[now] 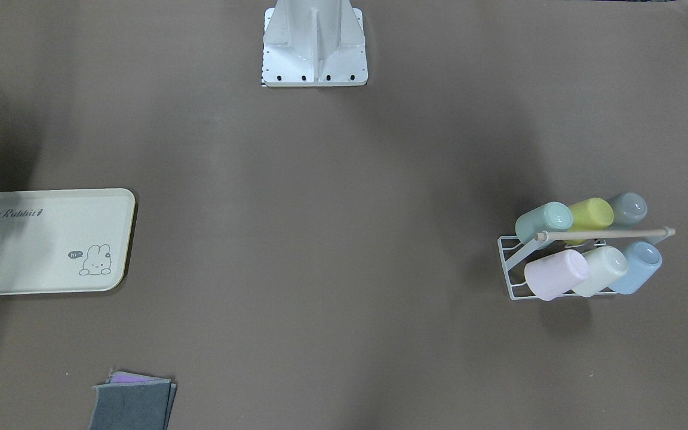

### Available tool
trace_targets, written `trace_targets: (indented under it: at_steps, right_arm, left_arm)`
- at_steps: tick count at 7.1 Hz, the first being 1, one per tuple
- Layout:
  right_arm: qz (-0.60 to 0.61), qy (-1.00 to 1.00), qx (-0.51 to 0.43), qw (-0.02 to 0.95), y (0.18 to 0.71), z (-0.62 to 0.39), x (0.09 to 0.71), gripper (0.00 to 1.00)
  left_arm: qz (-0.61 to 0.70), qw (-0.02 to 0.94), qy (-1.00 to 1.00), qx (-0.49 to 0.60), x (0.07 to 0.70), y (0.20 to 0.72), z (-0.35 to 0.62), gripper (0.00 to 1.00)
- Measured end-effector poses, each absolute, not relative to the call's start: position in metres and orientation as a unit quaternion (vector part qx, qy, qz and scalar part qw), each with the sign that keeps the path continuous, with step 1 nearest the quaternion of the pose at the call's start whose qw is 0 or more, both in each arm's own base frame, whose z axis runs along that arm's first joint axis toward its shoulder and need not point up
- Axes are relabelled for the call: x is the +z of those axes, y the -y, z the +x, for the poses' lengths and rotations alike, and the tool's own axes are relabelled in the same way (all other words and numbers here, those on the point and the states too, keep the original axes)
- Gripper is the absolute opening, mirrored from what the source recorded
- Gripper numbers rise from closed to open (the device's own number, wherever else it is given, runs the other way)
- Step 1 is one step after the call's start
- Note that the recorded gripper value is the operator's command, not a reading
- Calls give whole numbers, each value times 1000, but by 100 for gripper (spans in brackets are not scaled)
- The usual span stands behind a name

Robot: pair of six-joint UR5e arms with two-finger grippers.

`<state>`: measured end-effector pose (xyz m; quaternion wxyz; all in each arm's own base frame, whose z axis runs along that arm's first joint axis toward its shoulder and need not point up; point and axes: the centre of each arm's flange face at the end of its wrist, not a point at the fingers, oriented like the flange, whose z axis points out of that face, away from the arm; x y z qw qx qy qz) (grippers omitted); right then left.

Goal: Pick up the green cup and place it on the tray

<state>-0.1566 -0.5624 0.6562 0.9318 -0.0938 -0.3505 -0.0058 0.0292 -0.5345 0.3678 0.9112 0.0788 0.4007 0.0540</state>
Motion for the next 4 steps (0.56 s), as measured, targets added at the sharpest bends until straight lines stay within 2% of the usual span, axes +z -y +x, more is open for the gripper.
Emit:
trace_targets:
  at_steps: [2,4]
  right_arm:
    - [-98,349,-6,932,559,-156,662,67]
    - [-105,347,-4,932,557,-155,671,58]
  left_arm:
    - [105,913,-359,165,294,531,91,98]
    - [203,878,-274,336,244,486,168,98]
